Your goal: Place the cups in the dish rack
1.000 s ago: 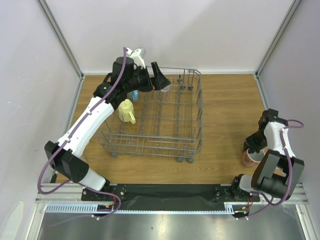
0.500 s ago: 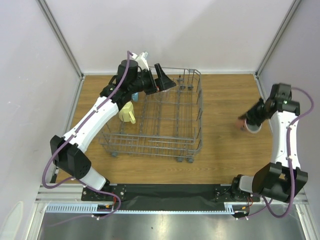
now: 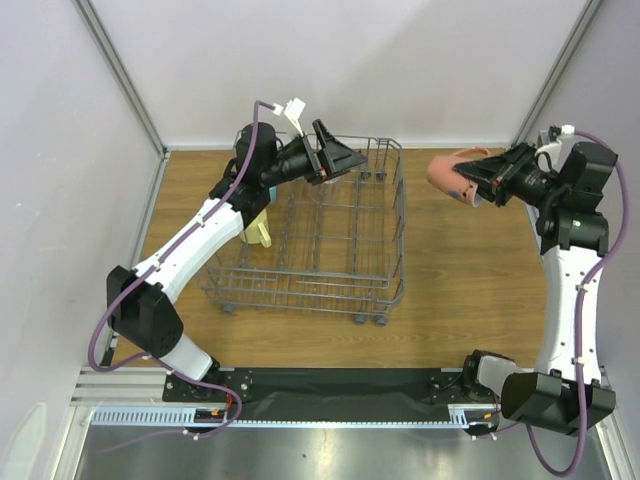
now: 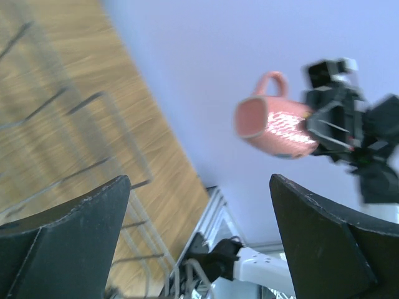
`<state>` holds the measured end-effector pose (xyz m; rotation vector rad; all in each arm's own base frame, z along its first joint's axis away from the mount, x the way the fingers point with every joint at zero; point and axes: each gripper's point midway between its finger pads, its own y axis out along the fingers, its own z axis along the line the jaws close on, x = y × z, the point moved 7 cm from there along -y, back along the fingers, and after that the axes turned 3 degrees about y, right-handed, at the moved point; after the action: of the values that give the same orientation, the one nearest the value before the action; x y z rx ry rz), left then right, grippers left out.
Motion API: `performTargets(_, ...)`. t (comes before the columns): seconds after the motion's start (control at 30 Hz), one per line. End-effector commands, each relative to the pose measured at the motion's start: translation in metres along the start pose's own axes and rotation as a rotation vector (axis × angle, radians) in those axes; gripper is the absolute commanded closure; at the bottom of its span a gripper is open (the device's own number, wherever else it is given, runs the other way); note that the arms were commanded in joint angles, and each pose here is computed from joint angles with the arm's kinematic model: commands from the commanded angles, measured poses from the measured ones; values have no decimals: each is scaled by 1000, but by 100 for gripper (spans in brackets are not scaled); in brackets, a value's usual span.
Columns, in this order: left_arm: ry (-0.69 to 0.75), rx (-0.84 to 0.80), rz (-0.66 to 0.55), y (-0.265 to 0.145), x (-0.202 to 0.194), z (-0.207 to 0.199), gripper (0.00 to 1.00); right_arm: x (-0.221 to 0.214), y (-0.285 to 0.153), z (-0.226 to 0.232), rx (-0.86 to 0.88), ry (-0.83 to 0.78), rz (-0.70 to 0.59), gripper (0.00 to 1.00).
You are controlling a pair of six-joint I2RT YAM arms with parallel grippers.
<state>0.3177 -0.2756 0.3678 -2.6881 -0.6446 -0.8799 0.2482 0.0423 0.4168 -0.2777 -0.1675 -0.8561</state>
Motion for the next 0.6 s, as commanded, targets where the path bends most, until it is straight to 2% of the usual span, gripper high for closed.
performTargets(0.0,105,-236,-68,-6,12,-54,0,-12,-10,62,308,-129,116,100)
performTargets(0.27,71,-383,-61,0,2,-81,0,-23,-11,105,470,-274,200,100)
performTargets(0.57,-143,-509,-100,-4,-3,-99,0,-49,-6,119,557,-376,280,100)
